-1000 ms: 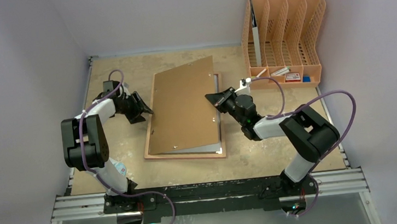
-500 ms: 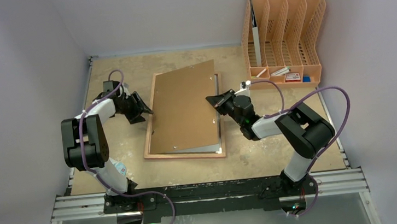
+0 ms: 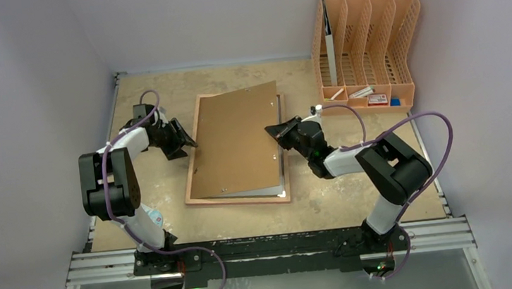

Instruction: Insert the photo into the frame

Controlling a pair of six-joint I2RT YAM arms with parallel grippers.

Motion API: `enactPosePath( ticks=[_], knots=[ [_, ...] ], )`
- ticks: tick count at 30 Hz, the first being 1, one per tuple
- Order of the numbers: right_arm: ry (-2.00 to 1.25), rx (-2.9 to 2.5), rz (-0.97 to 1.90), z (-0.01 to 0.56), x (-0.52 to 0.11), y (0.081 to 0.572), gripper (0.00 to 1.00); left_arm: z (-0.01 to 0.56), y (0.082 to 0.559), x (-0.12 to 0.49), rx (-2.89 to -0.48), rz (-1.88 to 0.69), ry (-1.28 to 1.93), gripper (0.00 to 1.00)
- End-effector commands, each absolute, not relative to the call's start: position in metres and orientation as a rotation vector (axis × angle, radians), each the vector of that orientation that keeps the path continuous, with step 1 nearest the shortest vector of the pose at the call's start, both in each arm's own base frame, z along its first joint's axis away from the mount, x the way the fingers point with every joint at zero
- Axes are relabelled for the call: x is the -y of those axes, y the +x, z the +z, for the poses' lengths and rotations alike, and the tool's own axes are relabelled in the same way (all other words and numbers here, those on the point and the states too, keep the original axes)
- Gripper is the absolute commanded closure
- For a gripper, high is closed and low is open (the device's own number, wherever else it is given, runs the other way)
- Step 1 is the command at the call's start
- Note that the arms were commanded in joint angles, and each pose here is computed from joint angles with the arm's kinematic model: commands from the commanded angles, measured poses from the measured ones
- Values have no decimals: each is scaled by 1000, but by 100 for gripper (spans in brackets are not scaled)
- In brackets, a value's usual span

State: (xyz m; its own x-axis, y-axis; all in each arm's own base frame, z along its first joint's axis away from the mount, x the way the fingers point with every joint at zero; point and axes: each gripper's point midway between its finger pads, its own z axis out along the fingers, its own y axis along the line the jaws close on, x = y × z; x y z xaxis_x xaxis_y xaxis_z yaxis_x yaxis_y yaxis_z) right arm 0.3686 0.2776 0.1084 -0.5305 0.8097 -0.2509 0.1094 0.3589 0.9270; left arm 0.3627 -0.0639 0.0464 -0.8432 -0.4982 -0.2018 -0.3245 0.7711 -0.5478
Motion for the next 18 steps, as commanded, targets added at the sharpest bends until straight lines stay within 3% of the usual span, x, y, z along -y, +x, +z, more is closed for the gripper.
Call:
enactPosePath(
  ticks=[1, 6, 12, 18],
  knots=[
    [761, -1946, 1241, 108, -289, 363, 89, 47, 366, 68, -2624, -743, -609, 45],
    [742, -2011, 1196, 106, -293, 365, 78, 48, 366, 66, -2625, -727, -605, 45],
    [751, -2054, 1054, 105, -282, 371, 50, 53, 369, 61, -2608, -685, -610, 45],
    [748, -2084, 948, 104, -269, 368, 39, 53, 369, 61, -2611, -688, -609, 45]
  ],
)
